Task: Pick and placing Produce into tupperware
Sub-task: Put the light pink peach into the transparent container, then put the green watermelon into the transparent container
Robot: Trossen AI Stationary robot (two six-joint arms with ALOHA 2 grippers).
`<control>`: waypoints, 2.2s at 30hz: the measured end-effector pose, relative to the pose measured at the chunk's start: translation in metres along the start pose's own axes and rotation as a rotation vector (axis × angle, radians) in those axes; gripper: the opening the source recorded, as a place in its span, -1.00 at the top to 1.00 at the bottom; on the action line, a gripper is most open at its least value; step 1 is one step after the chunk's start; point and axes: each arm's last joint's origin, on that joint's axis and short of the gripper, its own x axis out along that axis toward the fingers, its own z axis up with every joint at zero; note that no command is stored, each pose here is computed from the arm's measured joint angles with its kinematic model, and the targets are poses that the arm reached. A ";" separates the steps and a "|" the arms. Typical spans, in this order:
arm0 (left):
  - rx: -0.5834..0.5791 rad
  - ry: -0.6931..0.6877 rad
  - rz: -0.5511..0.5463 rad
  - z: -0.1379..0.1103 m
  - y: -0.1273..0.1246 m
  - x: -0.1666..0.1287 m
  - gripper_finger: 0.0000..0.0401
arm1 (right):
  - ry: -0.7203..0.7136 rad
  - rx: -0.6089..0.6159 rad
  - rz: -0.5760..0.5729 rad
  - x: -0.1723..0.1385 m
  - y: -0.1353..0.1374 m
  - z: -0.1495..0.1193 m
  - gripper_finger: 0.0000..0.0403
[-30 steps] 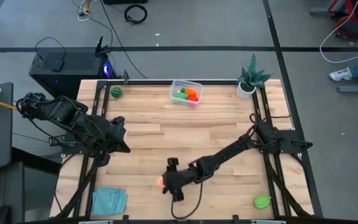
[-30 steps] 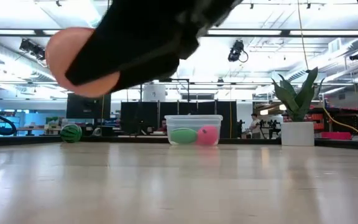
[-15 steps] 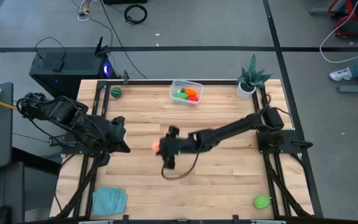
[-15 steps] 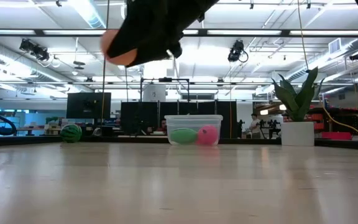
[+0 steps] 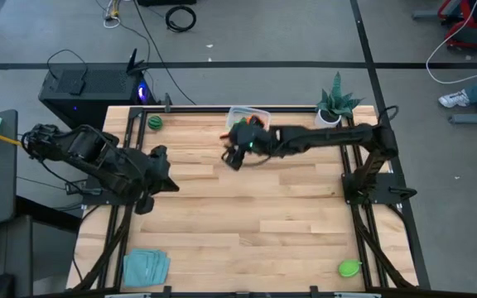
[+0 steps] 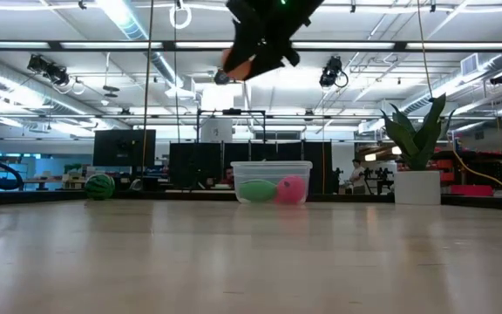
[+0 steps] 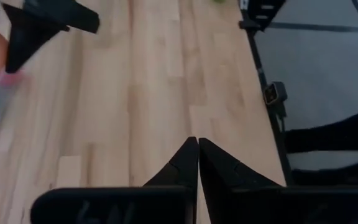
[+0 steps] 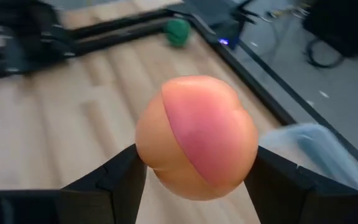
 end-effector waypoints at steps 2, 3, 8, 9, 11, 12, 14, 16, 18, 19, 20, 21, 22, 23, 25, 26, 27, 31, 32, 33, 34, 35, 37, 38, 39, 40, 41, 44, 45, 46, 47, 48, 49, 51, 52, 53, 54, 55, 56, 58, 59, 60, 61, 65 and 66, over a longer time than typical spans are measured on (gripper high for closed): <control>-0.013 -0.020 0.026 0.002 0.003 0.000 0.90 | 0.026 0.013 -0.038 0.000 -0.017 0.002 -0.24; -0.021 -0.031 0.038 0.003 0.005 0.000 0.92 | 0.047 0.017 -0.059 0.000 -0.025 0.002 -0.24; -0.058 -0.096 0.062 0.011 0.012 0.001 0.97 | 0.172 0.029 -0.150 0.009 -0.062 -0.004 -0.24; -0.065 -0.107 0.065 0.013 0.013 0.001 0.97 | 0.188 0.036 -0.166 0.011 -0.069 -0.005 -0.24; -0.076 -0.121 0.075 0.014 0.016 0.001 0.93 | 0.205 0.057 -0.193 0.016 -0.082 -0.005 -0.23; -0.083 -0.129 0.079 0.016 0.018 0.001 0.91 | 0.211 0.071 -0.202 0.019 -0.089 -0.006 -0.23; -0.094 -0.136 0.091 0.017 0.021 0.001 0.90 | 0.243 0.092 -0.210 0.025 -0.101 -0.008 -0.23; -0.104 -0.140 0.103 0.017 0.024 0.001 0.91 | 0.270 0.149 -0.200 0.031 -0.112 -0.011 -0.23; -0.113 -0.142 0.113 0.018 0.026 0.001 0.95 | 0.310 0.176 -0.197 0.039 -0.121 -0.016 -0.23; -0.117 -0.144 0.118 0.018 0.028 0.001 0.97 | 0.321 0.180 -0.199 0.043 -0.124 -0.017 -0.23; -0.121 -0.145 0.123 0.018 0.029 0.001 0.97 | 0.333 0.184 -0.205 0.047 -0.127 -0.020 -0.23; -0.125 -0.147 0.127 0.019 0.030 0.001 0.97 | 0.343 0.191 -0.203 0.050 -0.129 -0.021 -0.23; -0.129 -0.148 0.131 0.019 0.031 0.001 0.97 | 0.356 0.196 -0.198 0.054 -0.132 -0.023 -0.23; -0.132 -0.149 0.135 0.019 0.032 0.001 0.95 | 0.368 0.200 -0.198 0.058 -0.134 -0.026 -0.23; -0.136 -0.150 0.142 0.019 0.033 0.001 0.91 | 0.390 0.208 -0.206 0.065 -0.138 -0.030 -0.23; -0.139 -0.149 0.148 0.019 0.035 0.001 0.90 | 0.395 0.217 -0.212 0.067 -0.141 -0.031 -0.23; -0.142 -0.151 0.156 0.020 0.036 0.001 0.89 | 0.400 0.230 -0.220 0.069 -0.144 -0.033 -0.23; -0.157 -0.157 0.187 0.020 0.040 0.000 0.94 | 0.433 0.319 -0.226 0.075 -0.153 -0.038 -0.23; -0.159 -0.158 0.191 0.020 0.041 0.000 0.96 | 0.445 0.323 -0.228 0.077 -0.154 -0.040 -0.23; -0.162 -0.159 0.195 0.020 0.042 0.000 0.97 | 0.448 0.325 -0.227 0.079 -0.155 -0.041 -0.23; -0.164 -0.159 0.197 0.020 0.042 0.000 0.97 | 0.460 0.321 -0.222 0.080 -0.156 -0.043 -0.23; -0.166 -0.159 0.199 0.020 0.043 0.000 0.97 | 0.473 0.311 -0.221 0.081 -0.155 -0.045 -0.23; -0.166 -0.159 0.199 0.020 0.043 0.000 0.94 | 0.487 0.305 -0.207 0.085 -0.155 -0.047 -0.23; -0.165 -0.158 0.200 0.020 0.043 0.000 0.92 | 0.498 0.306 -0.209 0.086 -0.156 -0.049 -0.23; -0.165 -0.159 0.200 0.020 0.043 0.000 0.91 | 0.494 0.308 -0.210 0.087 -0.156 -0.049 -0.24; -0.165 -0.159 0.199 0.020 0.043 0.000 0.90 | 0.490 0.317 -0.212 0.087 -0.157 -0.048 -0.25; -0.164 -0.158 0.199 0.020 0.043 0.000 0.89 | 0.492 0.327 -0.216 0.087 -0.157 -0.049 -0.26; -0.164 -0.158 0.199 0.020 0.043 0.000 0.93 | 0.486 0.372 -0.236 0.087 -0.158 -0.049 -0.31; -0.164 -0.158 0.199 0.020 0.043 0.000 0.95 | 0.486 0.376 -0.238 0.087 -0.157 -0.049 -0.33; -0.164 -0.158 0.199 0.020 0.043 0.000 0.96 | 0.485 0.379 -0.238 0.087 -0.157 -0.049 -0.35; -0.164 -0.158 0.199 0.020 0.043 0.000 0.97 | 0.485 0.384 -0.239 0.087 -0.157 -0.049 -0.37; -0.164 -0.159 0.199 0.020 0.043 0.000 0.97 | 0.485 0.394 -0.243 0.087 -0.157 -0.049 -0.39; -0.165 -0.159 0.199 0.020 0.043 0.000 0.97 | 0.484 0.402 -0.245 0.087 -0.157 -0.049 -0.41; -0.166 -0.159 0.199 0.020 0.043 0.000 0.94 | 0.484 0.403 -0.248 0.087 -0.157 -0.049 -0.45; -0.166 -0.159 0.199 0.020 0.043 0.000 0.92 | 0.484 0.403 -0.248 0.087 -0.157 -0.049 -0.47; -0.166 -0.158 0.199 0.020 0.043 0.000 0.90 | 0.484 0.403 -0.248 0.087 -0.157 -0.049 -0.49; -0.166 -0.159 0.199 0.020 0.043 0.000 0.89 | 0.484 0.402 -0.248 0.087 -0.157 -0.049 -0.50; -0.166 -0.158 0.199 0.020 0.043 0.000 0.89 | 0.485 0.398 -0.246 0.087 -0.157 -0.049 -0.52; -0.167 -0.158 0.199 0.020 0.043 0.000 0.90 | 0.487 0.397 -0.241 0.085 -0.157 -0.048 -0.53; -0.179 -0.161 0.205 0.020 0.043 0.000 0.94 | 0.483 0.402 -0.230 0.079 -0.157 -0.045 -0.54; -0.196 -0.165 0.214 0.020 0.043 0.000 0.96 | 0.474 0.409 -0.221 0.075 -0.157 -0.043 -0.55; -0.207 -0.170 0.226 0.021 0.044 0.000 0.97 | 0.463 0.413 -0.216 0.070 -0.158 -0.040 -0.54; -0.226 -0.175 0.240 0.021 0.045 0.000 0.97 | 0.453 0.416 -0.207 0.065 -0.158 -0.036 -0.54; -0.329 -0.194 0.331 0.020 0.054 -0.001 0.92 | 0.426 0.406 -0.187 0.041 -0.154 -0.026 -0.48; -0.359 -0.191 0.363 0.019 0.058 -0.002 0.91 | 0.415 0.398 -0.179 0.035 -0.152 -0.023 -0.45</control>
